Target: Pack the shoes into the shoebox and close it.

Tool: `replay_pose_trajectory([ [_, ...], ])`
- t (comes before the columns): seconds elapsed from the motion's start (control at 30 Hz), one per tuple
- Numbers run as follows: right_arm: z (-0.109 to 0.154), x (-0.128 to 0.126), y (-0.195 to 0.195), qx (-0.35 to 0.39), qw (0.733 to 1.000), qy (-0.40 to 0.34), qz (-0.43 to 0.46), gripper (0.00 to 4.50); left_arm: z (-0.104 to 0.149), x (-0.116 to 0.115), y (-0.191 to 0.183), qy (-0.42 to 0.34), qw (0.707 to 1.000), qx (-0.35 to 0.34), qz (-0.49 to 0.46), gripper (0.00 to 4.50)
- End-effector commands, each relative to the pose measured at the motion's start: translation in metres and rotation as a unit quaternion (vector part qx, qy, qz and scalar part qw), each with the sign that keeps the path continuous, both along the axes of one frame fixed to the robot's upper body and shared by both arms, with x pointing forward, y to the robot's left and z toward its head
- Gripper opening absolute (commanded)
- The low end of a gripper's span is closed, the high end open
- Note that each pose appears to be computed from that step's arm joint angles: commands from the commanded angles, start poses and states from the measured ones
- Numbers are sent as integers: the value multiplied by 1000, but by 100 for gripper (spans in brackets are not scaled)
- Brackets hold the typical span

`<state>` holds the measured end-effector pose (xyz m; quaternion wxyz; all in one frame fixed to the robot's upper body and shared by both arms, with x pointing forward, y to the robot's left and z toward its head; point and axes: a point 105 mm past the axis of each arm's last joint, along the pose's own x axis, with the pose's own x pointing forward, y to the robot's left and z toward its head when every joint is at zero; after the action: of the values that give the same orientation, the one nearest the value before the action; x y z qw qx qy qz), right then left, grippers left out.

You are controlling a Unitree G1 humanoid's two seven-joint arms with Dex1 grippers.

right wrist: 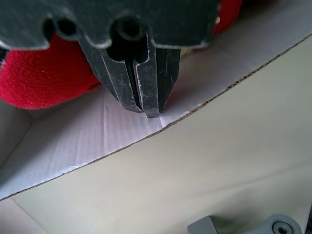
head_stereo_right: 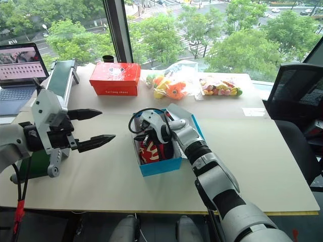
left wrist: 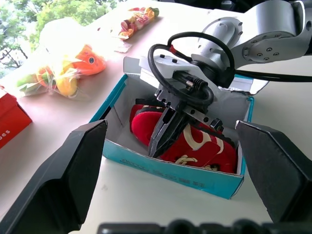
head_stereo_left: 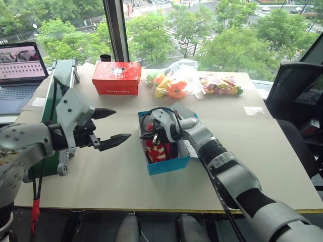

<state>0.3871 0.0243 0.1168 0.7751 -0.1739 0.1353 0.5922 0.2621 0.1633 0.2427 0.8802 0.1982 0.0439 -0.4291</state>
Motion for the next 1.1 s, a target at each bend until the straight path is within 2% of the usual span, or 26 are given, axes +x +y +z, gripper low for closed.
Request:
replay_pose_trajectory([
  [0.03, -12, 1, -8, -25, 1000, -9, -11, 3, 9, 0, -7, -21, 1000, -2, -18, 450],
  [0.1, 5, 4, -12, -3, 1000, -23, -13, 3, 8, 1, -8, -17, 1000, -1, -26, 450],
  [0.2, 57, -1, -16, 88, 996, -14, -11, 3, 5, 0, -11, -7, 999, 2, -41, 450],
  [0.33, 124, -25, -35, 164, 986, -10, 6, 3, 2, 2, -15, 5, 998, 10, -65, 450],
  [0.43, 154, -37, -51, 200, 980, -6, -5, 3, 2, 6, -19, 5, 997, 9, -80, 450],
  [0.5, 166, -42, -59, 212, 977, -8, -13, 3, 2, 7, -21, 7, 996, 11, -90, 450],
  [0.6, 164, -35, -75, 172, 982, -58, -55, 3, 3, 11, -23, 4, 995, 14, -102, 450],
  [0.8, 136, -23, -117, 86, 984, -94, -127, 3, 7, 12, -25, 7, 991, 23, -128, 450],
  [0.87, 141, -21, -126, 126, 977, -87, -152, 3, 6, 16, -15, 11, 993, 36, -112, 450],
  [1.0, 127, -20, -119, 115, 979, -94, -142, 3, -6, 32, 22, 21, 997, 68, -31, 450],
  [1.1, 121, -17, -105, 123, 979, -90, -133, 3, -11, 31, 33, 29, 996, 82, -25, 450],
])
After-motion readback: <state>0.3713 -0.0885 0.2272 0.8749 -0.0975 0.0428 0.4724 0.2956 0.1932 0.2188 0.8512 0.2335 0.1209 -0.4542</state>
